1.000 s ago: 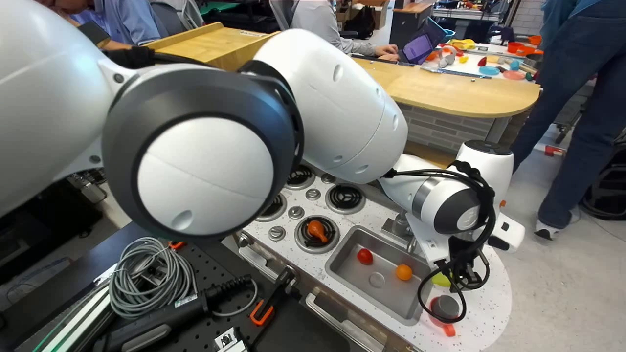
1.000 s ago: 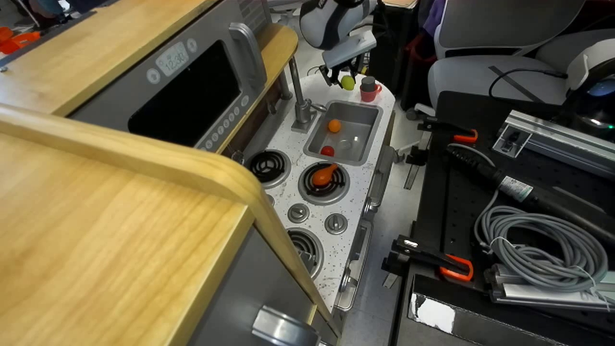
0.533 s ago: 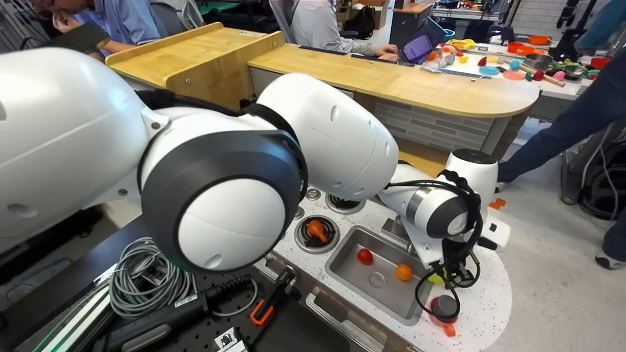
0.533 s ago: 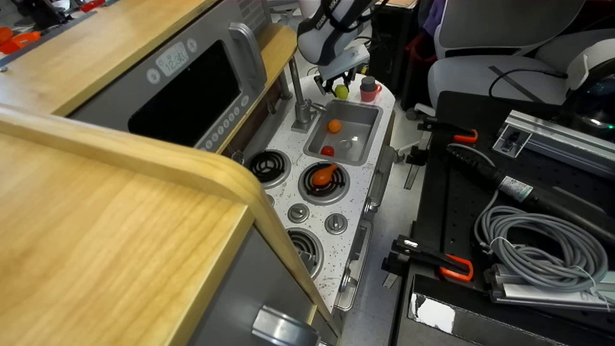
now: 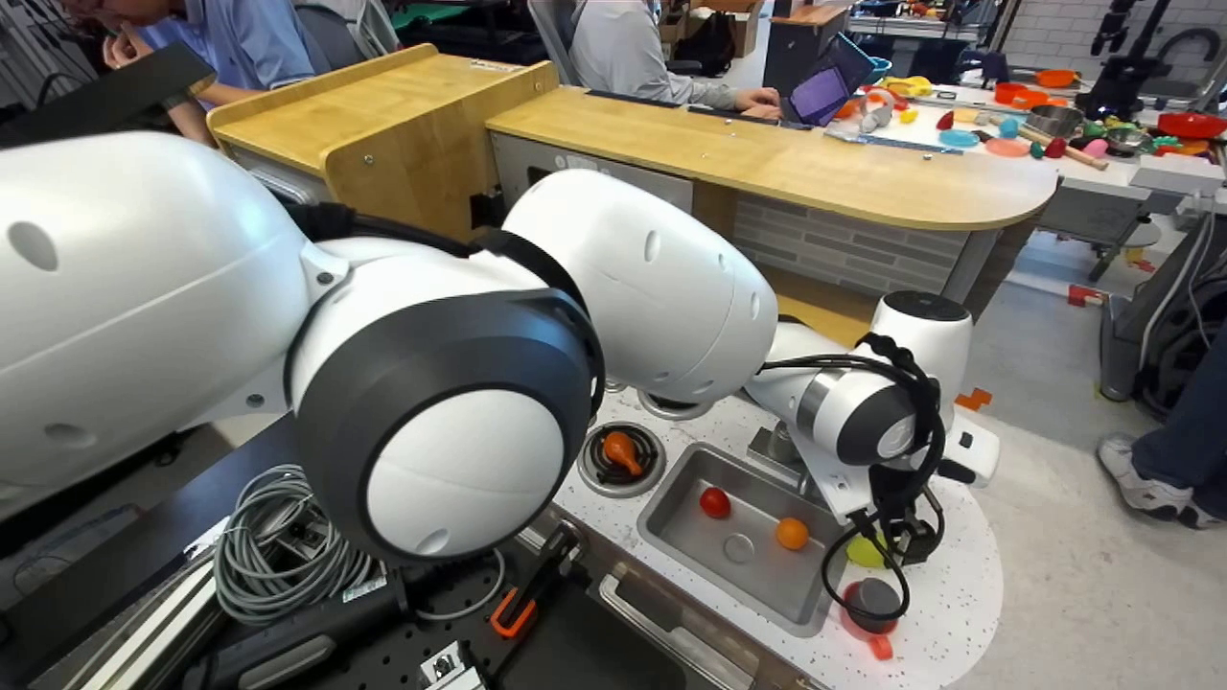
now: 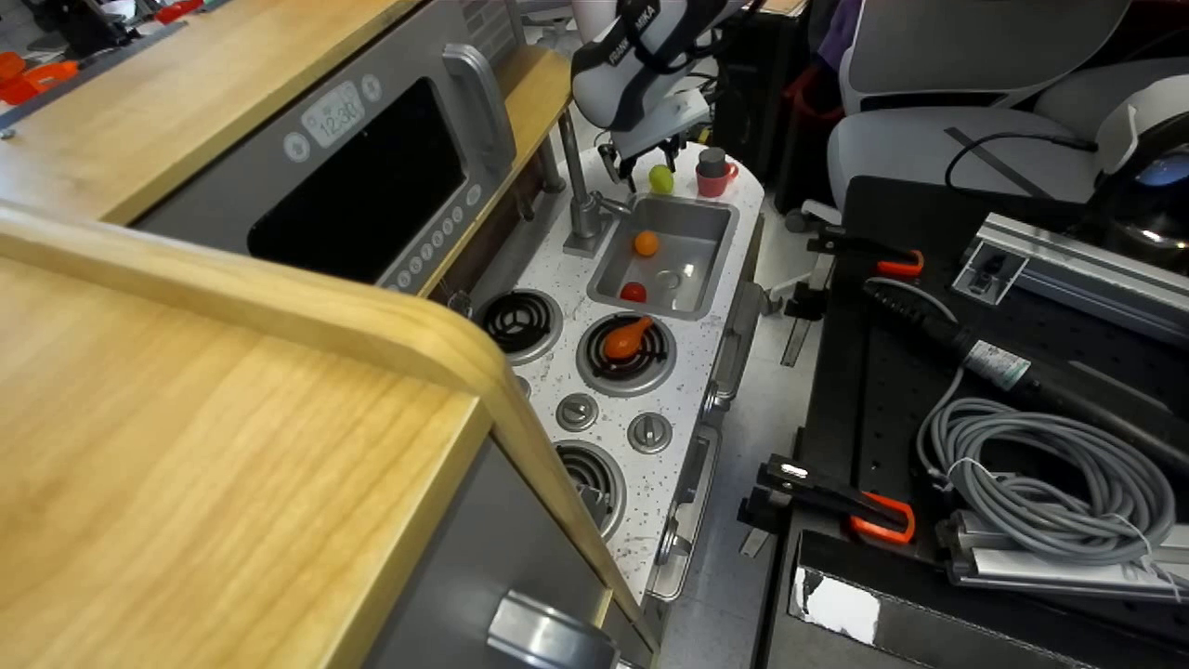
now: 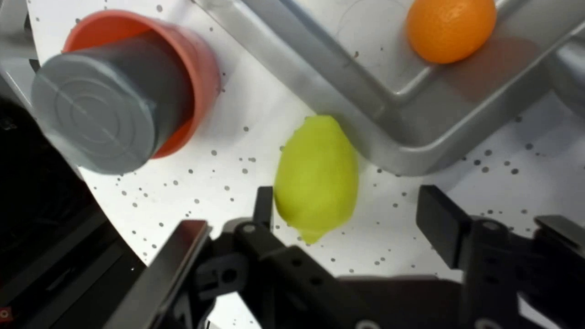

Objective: Take the lemon out of the sink and put it on the counter

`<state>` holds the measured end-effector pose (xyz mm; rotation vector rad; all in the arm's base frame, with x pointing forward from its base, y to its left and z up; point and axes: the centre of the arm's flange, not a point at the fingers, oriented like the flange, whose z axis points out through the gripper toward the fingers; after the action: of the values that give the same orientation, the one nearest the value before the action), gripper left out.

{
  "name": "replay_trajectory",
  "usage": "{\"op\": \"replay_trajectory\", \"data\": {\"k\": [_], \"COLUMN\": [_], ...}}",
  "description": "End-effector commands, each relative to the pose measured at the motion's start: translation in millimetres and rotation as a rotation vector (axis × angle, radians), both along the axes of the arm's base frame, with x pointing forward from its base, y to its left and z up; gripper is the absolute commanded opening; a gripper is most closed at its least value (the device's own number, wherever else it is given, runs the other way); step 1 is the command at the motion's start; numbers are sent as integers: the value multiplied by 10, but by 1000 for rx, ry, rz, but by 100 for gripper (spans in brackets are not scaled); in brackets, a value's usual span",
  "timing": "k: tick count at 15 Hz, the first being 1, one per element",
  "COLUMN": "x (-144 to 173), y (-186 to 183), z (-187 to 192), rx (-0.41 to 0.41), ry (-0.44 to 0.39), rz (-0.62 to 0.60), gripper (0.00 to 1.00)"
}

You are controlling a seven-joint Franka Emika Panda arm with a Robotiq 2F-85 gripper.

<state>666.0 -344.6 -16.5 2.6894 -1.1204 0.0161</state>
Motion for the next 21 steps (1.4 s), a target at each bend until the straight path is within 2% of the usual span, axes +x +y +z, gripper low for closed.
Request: {"op": "replay_trajectory", "data": {"k": [1,9,14,21], "x": [-2,-392,-766,-1160], "y": [57,265,244,521], "z": [235,1093,1226,1673], "rx": [11,36,66,135], "ry": [-16,-47,0,31], "rz": [38,85,56,158], "gripper": [100,100,100,100]}}
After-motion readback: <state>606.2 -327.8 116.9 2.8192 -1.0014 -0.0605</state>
